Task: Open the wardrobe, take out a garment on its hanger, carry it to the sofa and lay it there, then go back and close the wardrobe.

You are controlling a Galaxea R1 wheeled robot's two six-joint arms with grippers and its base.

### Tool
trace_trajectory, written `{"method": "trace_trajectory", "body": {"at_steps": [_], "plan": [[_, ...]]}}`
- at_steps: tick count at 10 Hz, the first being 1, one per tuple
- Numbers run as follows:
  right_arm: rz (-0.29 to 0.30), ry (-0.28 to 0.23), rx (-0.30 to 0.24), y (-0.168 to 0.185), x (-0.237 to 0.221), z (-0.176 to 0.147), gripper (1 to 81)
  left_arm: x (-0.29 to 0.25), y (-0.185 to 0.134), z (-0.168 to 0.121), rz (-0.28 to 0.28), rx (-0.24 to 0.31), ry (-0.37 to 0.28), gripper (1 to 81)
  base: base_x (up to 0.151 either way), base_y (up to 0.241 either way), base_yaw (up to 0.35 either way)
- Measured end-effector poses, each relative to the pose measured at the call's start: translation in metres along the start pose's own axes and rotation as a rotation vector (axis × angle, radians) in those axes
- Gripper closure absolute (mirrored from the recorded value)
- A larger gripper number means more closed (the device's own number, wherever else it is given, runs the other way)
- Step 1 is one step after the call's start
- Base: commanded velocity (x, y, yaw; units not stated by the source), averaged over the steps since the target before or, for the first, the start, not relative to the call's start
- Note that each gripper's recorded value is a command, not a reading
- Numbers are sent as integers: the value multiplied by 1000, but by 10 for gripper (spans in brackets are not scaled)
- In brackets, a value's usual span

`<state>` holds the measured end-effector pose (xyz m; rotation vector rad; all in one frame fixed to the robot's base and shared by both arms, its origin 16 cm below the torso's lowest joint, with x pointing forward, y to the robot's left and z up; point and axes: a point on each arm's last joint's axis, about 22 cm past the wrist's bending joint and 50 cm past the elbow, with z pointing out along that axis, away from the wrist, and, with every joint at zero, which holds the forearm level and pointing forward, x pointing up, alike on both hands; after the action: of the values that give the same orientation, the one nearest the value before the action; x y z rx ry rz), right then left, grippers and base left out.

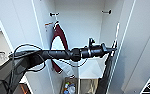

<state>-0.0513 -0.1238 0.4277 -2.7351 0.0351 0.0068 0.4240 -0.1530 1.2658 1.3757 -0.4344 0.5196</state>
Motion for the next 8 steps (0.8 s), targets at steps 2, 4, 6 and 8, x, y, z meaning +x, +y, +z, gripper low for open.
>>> {"method": "trace_trajectory", "body": {"at_steps": [2, 4, 6, 8], "plan": [[0, 0, 0, 0, 0, 0, 10, 0, -2, -2, -3, 2, 3, 811, -118, 0, 0], [1, 0, 0, 0, 0, 0, 10, 0, -3, -2, -5, 3, 3, 811, -119, 0, 0], [1, 0, 0, 0, 0, 0, 10, 0, -3, -3, -5, 4, 4, 811, -119, 0, 0], [1, 0, 0, 0, 0, 0, 10, 0, -2, -4, -5, 3, 4, 811, -119, 0, 0]]}}
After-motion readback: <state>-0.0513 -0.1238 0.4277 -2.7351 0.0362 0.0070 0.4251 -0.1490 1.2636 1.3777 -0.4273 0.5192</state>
